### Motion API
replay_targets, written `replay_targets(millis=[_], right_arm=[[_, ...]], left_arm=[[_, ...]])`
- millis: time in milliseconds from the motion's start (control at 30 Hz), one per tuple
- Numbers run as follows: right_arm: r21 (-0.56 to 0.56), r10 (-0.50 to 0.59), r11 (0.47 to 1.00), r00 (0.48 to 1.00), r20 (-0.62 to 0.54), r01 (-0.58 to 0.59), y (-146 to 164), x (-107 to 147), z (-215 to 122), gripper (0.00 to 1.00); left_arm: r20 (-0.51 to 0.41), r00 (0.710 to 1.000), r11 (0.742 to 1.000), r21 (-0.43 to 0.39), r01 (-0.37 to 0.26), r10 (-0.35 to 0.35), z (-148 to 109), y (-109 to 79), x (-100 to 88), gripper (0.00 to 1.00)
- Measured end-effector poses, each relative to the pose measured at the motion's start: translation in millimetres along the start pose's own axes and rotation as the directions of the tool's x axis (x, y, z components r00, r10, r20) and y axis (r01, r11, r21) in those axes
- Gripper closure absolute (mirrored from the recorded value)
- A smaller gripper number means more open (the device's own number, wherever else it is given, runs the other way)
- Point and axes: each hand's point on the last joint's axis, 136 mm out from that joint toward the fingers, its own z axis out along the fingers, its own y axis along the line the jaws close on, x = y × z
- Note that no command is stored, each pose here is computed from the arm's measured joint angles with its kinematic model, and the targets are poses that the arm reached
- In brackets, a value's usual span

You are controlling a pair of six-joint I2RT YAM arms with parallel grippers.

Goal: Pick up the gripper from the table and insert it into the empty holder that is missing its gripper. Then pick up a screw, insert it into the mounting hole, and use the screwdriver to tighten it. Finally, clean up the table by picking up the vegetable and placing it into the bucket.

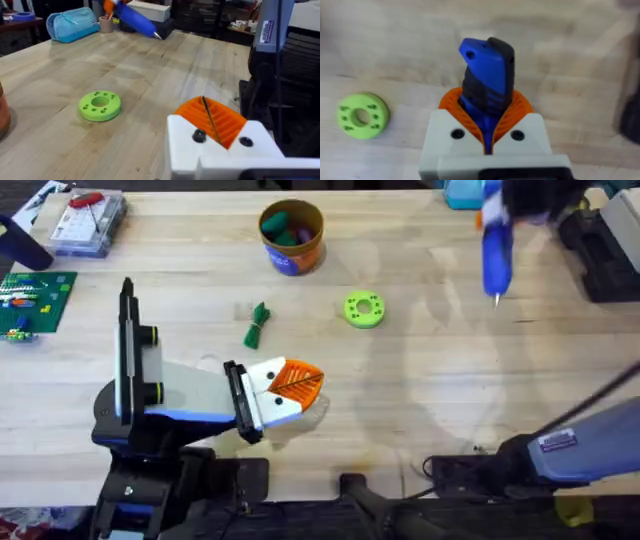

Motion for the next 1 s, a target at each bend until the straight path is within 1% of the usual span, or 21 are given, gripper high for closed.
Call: replay_targets(millis=[67,167,267,333,467,633,733,867,1000], right_arm=[[0.003,-0.016,1.000,0.996,0.092,0.016,6.5,-25.6,-29.8,0.975],[-0.007,-0.055,0.998,0.973,0.226,0.058,26.6,-62.5,-73.2,0.975],[-0.039,-0.101,0.992,0.933,0.345,0.121,57.3,-92.9,-111.5,0.975],[-0.063,-0.130,0.983,0.901,0.413,0.171,81.9,-107.6,-135.2,0.975],[-0.106,-0.179,0.958,0.845,0.504,0.266,128.3,-120.8,-170.5,0.975],[-0.189,-0.185,0.911,0.772,0.608,0.368,179.0,-130.4,-201.0,0.975],[-0.232,-0.161,0.885,0.732,0.662,0.405,197.7,-137.1,-216.4,0.975],[-0.255,-0.138,0.861,0.685,0.715,0.440,216.1,-145.0,-231.8,0.975],[-0.280,-0.139,0.832,0.669,0.730,0.479,237.9,-140.7,-239.3,0.975]], left_arm=[[0.000,1.000,1.000,0.000,0.000,0.000,0.0,0.0,0.0,0.989],[0.000,1.000,1.000,0.000,0.000,0.000,0.0,0.0,0.0,0.989],[0.000,1.000,1.000,0.000,0.000,0.000,0.0,0.0,0.0,0.989],[0.000,1.000,1.000,0.000,0.000,0.000,0.0,0.0,0.0,0.989],[0.000,1.000,1.000,0.000,0.000,0.000,0.0,0.0,0.0,0.989],[0.000,1.000,1.000,0.000,0.000,0.000,0.0,0.0,0.0,0.989],[0.000,1.000,1.000,0.000,0.000,0.000,0.0,0.0,0.1,0.989],[-0.002,1.000,1.000,0.000,0.004,-0.004,0.0,-0.1,0.6,0.989],[-0.002,1.000,1.000,0.001,0.004,-0.004,0.0,-0.2,0.5,0.989]])
